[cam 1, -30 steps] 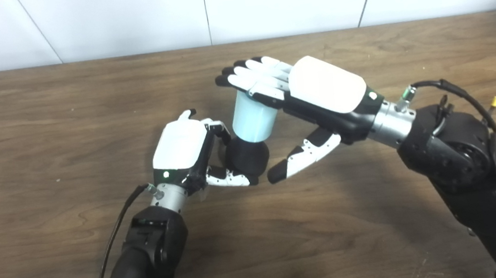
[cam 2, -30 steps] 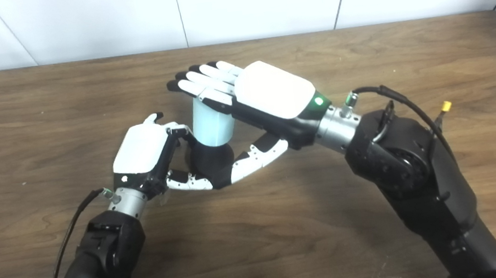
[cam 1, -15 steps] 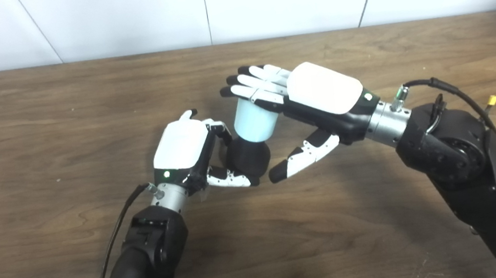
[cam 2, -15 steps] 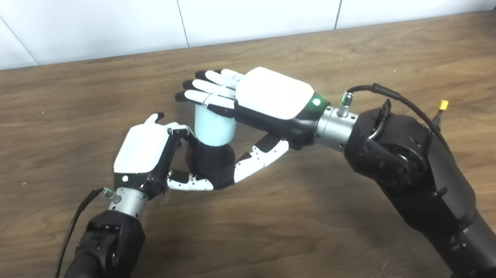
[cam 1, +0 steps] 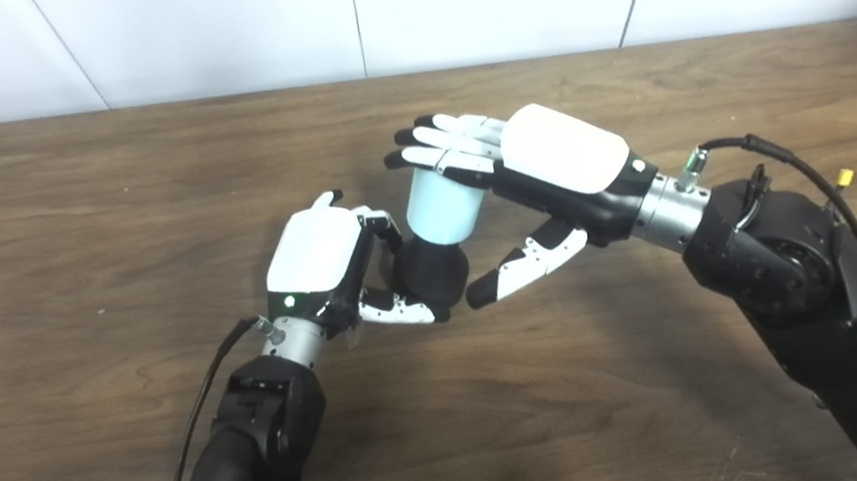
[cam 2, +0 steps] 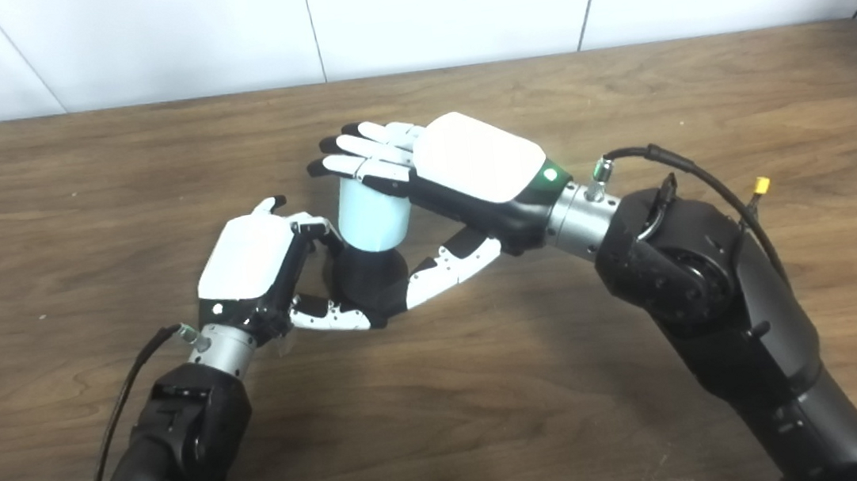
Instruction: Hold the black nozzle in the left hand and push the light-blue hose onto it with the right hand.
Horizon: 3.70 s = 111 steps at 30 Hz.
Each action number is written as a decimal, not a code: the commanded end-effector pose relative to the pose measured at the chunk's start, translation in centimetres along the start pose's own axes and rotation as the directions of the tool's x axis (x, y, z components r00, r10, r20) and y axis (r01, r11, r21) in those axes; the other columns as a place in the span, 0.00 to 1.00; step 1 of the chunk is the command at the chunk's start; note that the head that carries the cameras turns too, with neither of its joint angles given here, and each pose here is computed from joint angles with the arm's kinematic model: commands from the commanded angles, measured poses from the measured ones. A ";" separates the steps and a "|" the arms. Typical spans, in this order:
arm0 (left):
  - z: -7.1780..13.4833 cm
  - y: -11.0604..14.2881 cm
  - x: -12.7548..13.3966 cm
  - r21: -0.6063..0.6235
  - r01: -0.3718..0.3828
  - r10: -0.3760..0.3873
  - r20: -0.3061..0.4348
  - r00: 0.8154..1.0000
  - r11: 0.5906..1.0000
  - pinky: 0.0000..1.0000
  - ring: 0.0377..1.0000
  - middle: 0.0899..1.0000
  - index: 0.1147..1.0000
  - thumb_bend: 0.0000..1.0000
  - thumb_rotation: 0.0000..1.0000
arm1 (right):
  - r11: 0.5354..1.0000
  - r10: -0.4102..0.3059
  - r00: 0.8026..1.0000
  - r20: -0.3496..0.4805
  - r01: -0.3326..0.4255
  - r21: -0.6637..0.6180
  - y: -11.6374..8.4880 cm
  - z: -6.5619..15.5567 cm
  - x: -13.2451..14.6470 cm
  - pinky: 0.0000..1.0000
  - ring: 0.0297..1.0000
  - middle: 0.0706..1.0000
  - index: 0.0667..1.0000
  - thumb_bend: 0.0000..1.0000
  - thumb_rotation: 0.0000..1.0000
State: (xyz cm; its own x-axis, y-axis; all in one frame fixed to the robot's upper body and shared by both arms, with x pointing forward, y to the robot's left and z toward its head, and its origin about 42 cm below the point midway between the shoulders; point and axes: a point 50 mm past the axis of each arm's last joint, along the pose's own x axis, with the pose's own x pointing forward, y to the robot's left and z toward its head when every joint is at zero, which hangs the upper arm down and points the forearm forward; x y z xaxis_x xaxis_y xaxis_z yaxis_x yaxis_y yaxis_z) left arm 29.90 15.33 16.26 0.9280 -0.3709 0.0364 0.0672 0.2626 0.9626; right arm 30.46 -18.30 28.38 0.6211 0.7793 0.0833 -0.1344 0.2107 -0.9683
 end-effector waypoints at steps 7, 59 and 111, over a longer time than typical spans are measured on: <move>0.8 0.1 0.0 -0.002 0.008 -0.008 0.032 0.999 1.000 0.92 0.71 0.62 0.42 0.52 0.05 | 0.997 0.076 0.997 0.016 -0.077 0.030 1.6 -0.2 -0.1 0.95 0.96 0.95 0.92 0.60 0.99; 1.1 0.5 0.2 0.000 0.004 -0.004 0.033 0.999 1.000 0.93 0.71 0.62 0.42 0.52 0.04 | 0.969 0.246 0.969 -0.009 -0.245 0.017 4.5 -0.6 -0.6 0.96 0.95 0.91 0.91 0.64 1.00; 1.2 0.8 0.1 0.011 0.010 -0.010 0.033 0.999 1.000 0.93 0.71 0.61 0.42 0.52 0.05 | 0.948 0.315 0.948 -0.045 -0.313 0.053 6.1 -0.3 -0.7 0.66 0.77 0.80 0.84 0.64 0.98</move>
State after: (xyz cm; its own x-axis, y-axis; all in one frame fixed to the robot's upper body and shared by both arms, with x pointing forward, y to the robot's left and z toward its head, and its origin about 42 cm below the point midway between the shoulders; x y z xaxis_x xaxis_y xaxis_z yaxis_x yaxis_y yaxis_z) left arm 29.33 15.17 16.34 0.9234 -0.3839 -0.0014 0.0980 0.2322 0.9677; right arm 30.23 -16.56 27.58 0.5752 0.8147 0.0733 -0.1320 0.1809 -0.9746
